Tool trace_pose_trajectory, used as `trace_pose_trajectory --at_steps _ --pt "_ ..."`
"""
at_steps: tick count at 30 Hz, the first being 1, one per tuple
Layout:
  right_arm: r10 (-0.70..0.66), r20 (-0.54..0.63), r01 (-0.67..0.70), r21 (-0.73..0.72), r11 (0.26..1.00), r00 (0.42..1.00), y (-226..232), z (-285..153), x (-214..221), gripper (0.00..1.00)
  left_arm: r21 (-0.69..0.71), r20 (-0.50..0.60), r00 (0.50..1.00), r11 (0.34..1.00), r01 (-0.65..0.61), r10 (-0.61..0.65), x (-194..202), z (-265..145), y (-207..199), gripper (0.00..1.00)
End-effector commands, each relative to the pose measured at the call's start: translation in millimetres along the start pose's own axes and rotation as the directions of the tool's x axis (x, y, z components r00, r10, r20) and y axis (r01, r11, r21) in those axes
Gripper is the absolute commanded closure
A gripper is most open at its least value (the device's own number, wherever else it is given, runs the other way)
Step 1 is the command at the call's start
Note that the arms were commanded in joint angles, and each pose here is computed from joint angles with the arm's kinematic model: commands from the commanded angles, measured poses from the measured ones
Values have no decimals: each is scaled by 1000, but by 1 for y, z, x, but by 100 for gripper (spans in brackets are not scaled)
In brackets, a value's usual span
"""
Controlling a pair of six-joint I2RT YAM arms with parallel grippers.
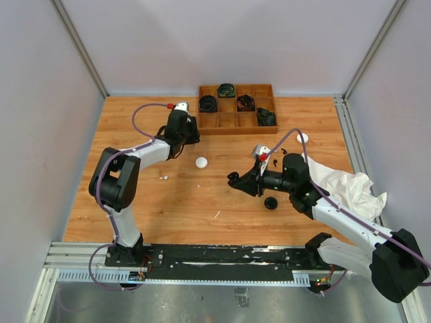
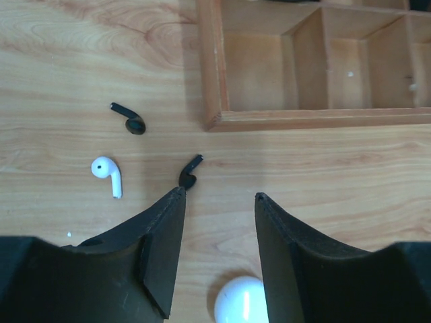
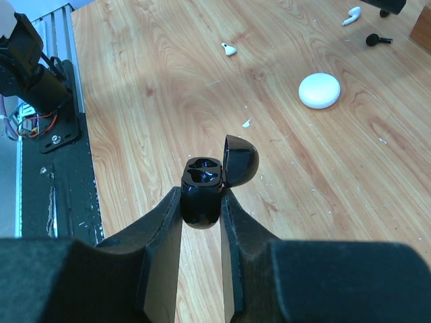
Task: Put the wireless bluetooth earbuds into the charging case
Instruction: Move the earbud to the center of the board.
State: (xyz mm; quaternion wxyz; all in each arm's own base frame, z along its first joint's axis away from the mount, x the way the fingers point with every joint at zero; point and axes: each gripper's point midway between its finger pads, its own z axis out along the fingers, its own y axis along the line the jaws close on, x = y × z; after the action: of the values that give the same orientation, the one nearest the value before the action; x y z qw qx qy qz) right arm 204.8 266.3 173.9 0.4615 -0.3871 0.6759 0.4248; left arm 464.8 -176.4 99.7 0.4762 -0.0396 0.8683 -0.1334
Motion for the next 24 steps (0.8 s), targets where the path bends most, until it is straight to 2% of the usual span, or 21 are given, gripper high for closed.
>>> trace_pose_trajectory --at_steps 1,15,24 --pt "-46 16 46 -7 999 999 3 0 -8 96 -51 -16 998 997 -54 53 -2 20 11 50" --pt "-44 -5 44 -14 999 999 3 1 -3 97 -103 -134 982 984 -148 133 28 64 29 58" --pt "-47 5 47 -22 999 999 5 0 -6 97 -55 -221 962 983 -178 161 55 55 31 70"
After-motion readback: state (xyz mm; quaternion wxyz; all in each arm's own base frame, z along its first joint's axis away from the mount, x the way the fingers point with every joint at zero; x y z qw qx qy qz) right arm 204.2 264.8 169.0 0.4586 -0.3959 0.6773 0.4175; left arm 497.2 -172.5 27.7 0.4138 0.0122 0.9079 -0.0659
